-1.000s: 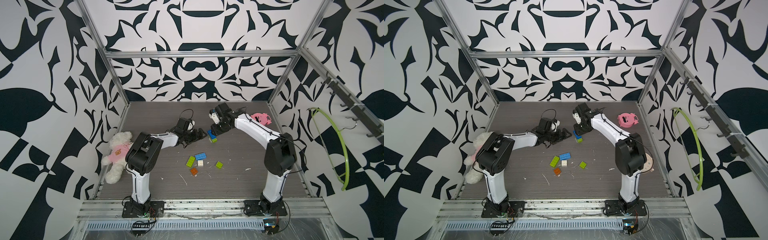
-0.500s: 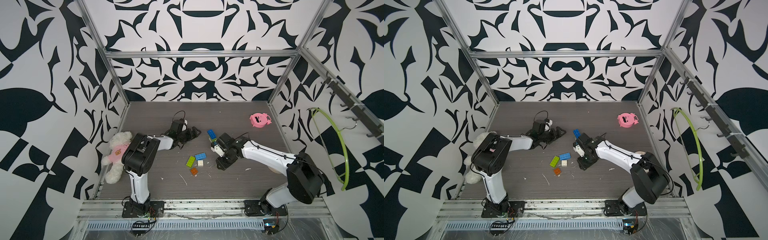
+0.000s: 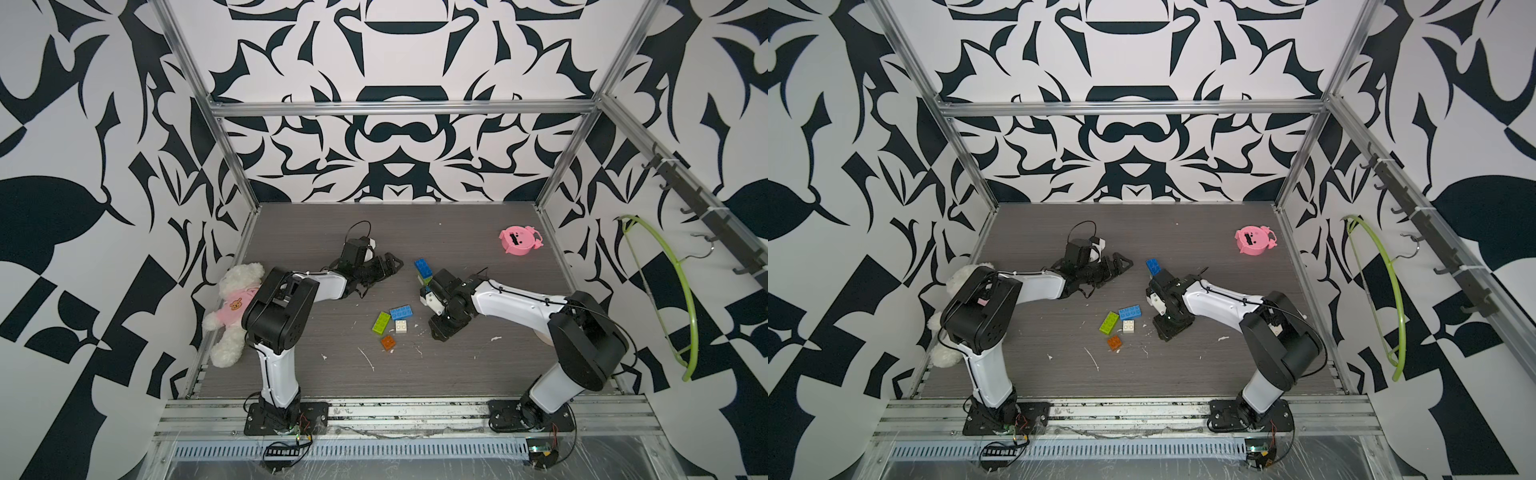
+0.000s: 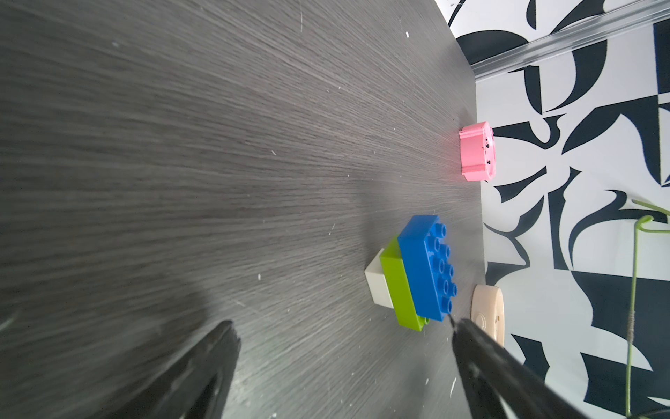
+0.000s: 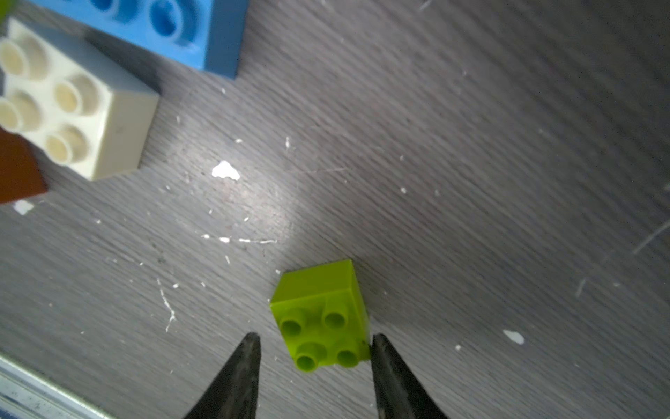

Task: Assemble a heart with lego
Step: Pick up the lego brick from the center of the board.

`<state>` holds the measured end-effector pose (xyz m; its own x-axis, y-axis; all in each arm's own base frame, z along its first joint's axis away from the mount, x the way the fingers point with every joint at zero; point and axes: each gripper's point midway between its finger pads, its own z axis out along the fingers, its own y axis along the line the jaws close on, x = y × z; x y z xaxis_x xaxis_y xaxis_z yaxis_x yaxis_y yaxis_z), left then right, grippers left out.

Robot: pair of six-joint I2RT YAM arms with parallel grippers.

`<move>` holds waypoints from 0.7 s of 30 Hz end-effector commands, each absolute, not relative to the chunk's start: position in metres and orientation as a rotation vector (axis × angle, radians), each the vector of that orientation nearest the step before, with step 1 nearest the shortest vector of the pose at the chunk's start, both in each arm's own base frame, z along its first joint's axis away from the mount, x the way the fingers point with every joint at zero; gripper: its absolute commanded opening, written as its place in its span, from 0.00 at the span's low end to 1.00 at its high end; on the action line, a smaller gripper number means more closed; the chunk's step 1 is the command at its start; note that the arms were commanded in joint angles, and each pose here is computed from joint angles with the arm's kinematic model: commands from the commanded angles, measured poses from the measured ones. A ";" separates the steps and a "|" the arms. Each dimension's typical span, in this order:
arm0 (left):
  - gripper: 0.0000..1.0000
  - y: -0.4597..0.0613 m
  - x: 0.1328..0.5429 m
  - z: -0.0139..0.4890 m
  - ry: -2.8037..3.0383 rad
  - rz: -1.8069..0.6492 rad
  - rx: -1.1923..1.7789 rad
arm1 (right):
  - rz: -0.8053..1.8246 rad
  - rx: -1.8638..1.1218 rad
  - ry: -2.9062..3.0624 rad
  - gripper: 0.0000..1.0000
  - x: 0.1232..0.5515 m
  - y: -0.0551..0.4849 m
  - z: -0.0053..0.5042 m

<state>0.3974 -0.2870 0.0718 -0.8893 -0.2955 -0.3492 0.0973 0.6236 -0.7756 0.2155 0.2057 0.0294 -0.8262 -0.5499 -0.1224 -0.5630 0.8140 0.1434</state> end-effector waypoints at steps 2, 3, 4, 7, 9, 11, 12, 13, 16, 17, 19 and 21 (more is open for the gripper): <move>0.95 -0.288 0.392 0.077 2.402 -1.197 -0.123 | 0.268 -0.911 2.865 0.47 0.227 0.212 0.040; 0.95 -0.289 0.392 0.076 2.405 -1.200 -0.121 | 0.274 -0.913 2.862 0.45 0.227 0.214 0.040; 0.95 -0.289 0.392 0.076 2.408 -1.200 -0.123 | 0.281 -0.915 2.860 0.45 0.227 0.215 0.041; 0.95 -0.289 0.393 0.076 2.409 -1.202 -0.120 | 0.282 -0.917 2.851 0.46 0.229 0.216 0.043; 0.95 -0.290 0.393 0.075 2.411 -1.208 -0.120 | 0.272 -0.920 2.853 0.47 0.230 0.215 0.041; 0.95 -0.291 0.393 0.076 2.410 -1.211 -0.118 | 0.262 -0.932 2.857 0.47 0.230 0.215 0.039; 0.96 -0.291 0.393 0.076 2.410 -1.212 -0.116 | 0.260 -0.932 2.859 0.47 0.230 0.215 0.038; 0.95 -0.291 0.393 0.075 2.412 -1.214 -0.118 | 0.265 -0.935 2.860 0.46 0.230 0.215 0.037; 0.96 -0.291 0.392 0.076 2.411 -1.214 -0.118 | 0.266 -0.936 2.862 0.41 0.231 0.216 0.037; 0.95 -0.291 0.392 0.076 2.412 -1.213 -0.118 | 0.270 -0.934 2.860 0.37 0.231 0.217 0.037; 0.95 -0.291 0.392 0.075 2.413 -1.213 -0.119 | 0.276 -0.933 2.855 0.32 0.232 0.218 0.038; 0.96 -0.291 0.392 0.075 2.414 -1.214 -0.118 | 0.289 -0.933 2.846 0.27 0.232 0.220 0.040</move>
